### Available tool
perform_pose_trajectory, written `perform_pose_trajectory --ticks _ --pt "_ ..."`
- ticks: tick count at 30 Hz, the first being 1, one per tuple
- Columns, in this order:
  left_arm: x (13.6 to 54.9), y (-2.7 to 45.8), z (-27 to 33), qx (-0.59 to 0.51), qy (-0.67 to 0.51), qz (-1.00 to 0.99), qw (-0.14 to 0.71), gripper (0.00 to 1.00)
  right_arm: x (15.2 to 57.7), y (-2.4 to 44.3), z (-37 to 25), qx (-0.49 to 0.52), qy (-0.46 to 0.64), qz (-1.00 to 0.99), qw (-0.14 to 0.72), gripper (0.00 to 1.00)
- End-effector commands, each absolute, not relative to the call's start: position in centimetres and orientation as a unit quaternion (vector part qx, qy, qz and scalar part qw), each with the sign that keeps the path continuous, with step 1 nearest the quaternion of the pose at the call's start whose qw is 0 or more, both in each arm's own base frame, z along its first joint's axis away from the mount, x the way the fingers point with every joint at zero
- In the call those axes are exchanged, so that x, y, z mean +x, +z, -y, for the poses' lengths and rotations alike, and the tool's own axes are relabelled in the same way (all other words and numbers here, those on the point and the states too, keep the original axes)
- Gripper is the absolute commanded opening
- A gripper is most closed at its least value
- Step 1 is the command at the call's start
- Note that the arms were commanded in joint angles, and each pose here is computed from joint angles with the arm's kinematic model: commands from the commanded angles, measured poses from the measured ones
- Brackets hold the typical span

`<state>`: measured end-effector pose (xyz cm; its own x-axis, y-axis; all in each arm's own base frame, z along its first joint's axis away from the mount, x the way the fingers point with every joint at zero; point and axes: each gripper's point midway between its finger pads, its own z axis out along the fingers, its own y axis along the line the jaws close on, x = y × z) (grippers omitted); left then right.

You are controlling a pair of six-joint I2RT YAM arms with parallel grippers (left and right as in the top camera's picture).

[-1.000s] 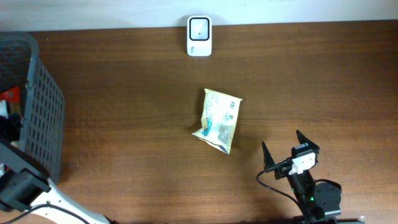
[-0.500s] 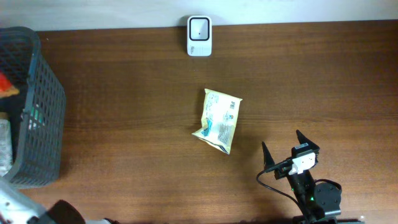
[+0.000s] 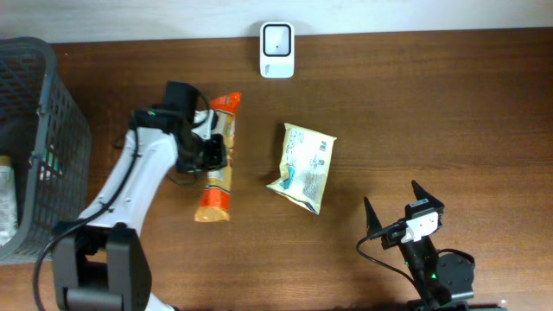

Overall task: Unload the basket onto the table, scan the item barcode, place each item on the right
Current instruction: 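Place orange-capped package on table left of the yellow bag, then grasp small green-white box from basket and set it on table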

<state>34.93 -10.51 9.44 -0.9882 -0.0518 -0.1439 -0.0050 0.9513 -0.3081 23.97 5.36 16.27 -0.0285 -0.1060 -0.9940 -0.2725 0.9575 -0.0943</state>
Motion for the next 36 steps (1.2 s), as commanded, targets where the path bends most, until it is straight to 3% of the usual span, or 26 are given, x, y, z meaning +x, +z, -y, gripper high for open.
perform_pose_trajectory --ticks 1,6,7,8,9,12,15,17,19,22,25,27,30,36 --pt "34.8 9.1 12.5 -0.036 -0.175 -0.979 0.1 0.0 23.9 16.1 -5.6 -0.133 0.067 -0.715 0.683 0.99" --pt "35.2 8.6 15.7 -0.005 -0.194 -0.973 0.128 0.0 23.9 16.1 -5.6 -0.133 0.067 -0.715 0.683 0.99" --pt "35.2 8.7 16.4 0.005 -0.197 -0.971 0.133 0.14 23.9 16.1 -5.6 -0.133 0.067 -0.715 0.683 0.99" --pt "35.4 8.9 17.1 0.015 -0.2 -0.969 0.142 0.52 23.9 16.1 -5.6 -0.133 0.067 -0.715 0.683 0.98" --pt "35.9 9.2 17.1 0.014 -0.202 -0.968 0.15 0.99 23.9 16.1 -5.6 -0.133 0.067 -0.715 0.683 0.99" --pt "39.5 14.1 14.3 -0.018 -0.208 -0.955 0.21 0.99 23.9 16.1 -5.6 -0.133 0.067 -0.715 0.683 0.99" --pt "43.7 28.1 8.3 -0.001 -0.187 -0.909 0.372 0.99 23.9 16.1 -5.6 -0.133 0.067 -0.715 0.683 0.99" --pt "43.2 37.6 2.3 0.016 -0.128 -0.864 0.488 0.99 23.9 16.1 -5.6 -0.133 0.067 -0.715 0.683 0.99" --pt "42.0 40.6 -2.8 -0.03 -0.066 -0.847 0.527 0.99 23.9 16.1 -5.6 -0.133 0.067 -0.715 0.683 0.99" --pt "36.3 37.6 -17.7 -0.225 0.127 -0.854 0.452 0.99 23.9 16.1 -5.6 -0.133 0.067 -0.715 0.683 0.99" --pt "32.1 30.2 -25.8 -0.329 0.207 -0.859 0.334 0.93 23.9 16.1 -5.6 -0.133 0.067 -0.715 0.683 0.99" --pt "32.9 24.2 -27.7 -0.338 0.176 -0.877 0.292 0.93 23.9 16.1 -5.6 -0.133 0.067 -0.715 0.683 0.99" --pt "34.6 18.9 -28.7 -0.299 0.17 -0.908 0.239 0.95 23.9 16.1 -5.6 -0.133 0.067 -0.715 0.683 0.99" --pt "37.3 17.3 -28.6 -0.215 0.147 -0.931 0.256 0.96 23.9 16.1 -5.6 -0.133 0.067 -0.715 0.683 0.99"
